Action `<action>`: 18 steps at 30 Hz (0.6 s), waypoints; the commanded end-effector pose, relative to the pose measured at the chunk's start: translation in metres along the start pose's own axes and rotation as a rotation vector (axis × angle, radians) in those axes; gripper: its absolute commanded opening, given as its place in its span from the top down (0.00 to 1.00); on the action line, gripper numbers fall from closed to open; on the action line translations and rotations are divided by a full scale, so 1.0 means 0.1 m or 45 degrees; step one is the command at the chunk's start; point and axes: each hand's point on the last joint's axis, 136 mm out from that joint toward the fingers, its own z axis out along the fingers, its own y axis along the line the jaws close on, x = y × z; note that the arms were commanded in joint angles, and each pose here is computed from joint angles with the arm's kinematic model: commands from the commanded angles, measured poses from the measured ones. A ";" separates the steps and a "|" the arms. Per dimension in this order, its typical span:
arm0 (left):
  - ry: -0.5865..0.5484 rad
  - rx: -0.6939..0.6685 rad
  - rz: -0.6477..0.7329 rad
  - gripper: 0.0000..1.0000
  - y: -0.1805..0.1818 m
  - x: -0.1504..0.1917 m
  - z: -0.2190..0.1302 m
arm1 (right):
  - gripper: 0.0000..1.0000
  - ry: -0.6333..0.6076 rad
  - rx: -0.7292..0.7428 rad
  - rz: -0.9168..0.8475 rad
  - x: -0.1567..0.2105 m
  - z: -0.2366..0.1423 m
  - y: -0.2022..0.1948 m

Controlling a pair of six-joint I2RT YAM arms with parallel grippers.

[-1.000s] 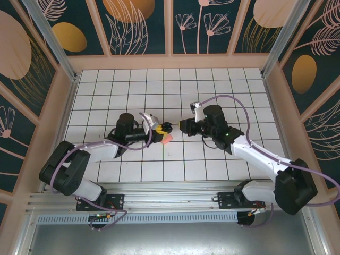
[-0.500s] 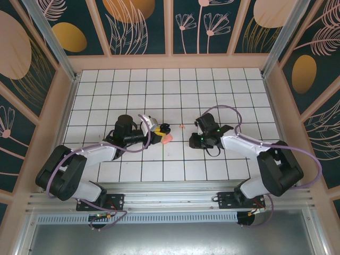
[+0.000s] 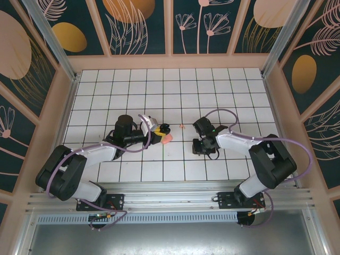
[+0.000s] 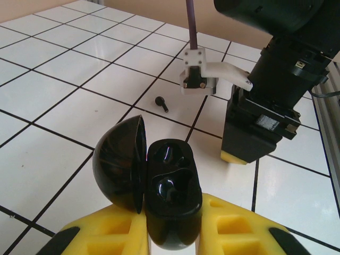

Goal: Insert wireless bluetooth earbuds into charging case

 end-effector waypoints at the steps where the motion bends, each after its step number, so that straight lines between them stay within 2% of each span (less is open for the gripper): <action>1: -0.005 0.017 0.025 0.80 -0.05 -0.02 -0.01 | 0.74 0.035 0.067 0.015 0.03 -0.02 -0.04; 6: -0.001 0.012 0.025 0.80 -0.04 -0.01 -0.01 | 0.68 0.051 0.070 0.014 0.00 -0.07 0.00; 18: 0.011 0.008 0.021 0.80 -0.04 0.01 0.00 | 0.66 0.158 0.152 -0.012 0.04 -0.02 -0.02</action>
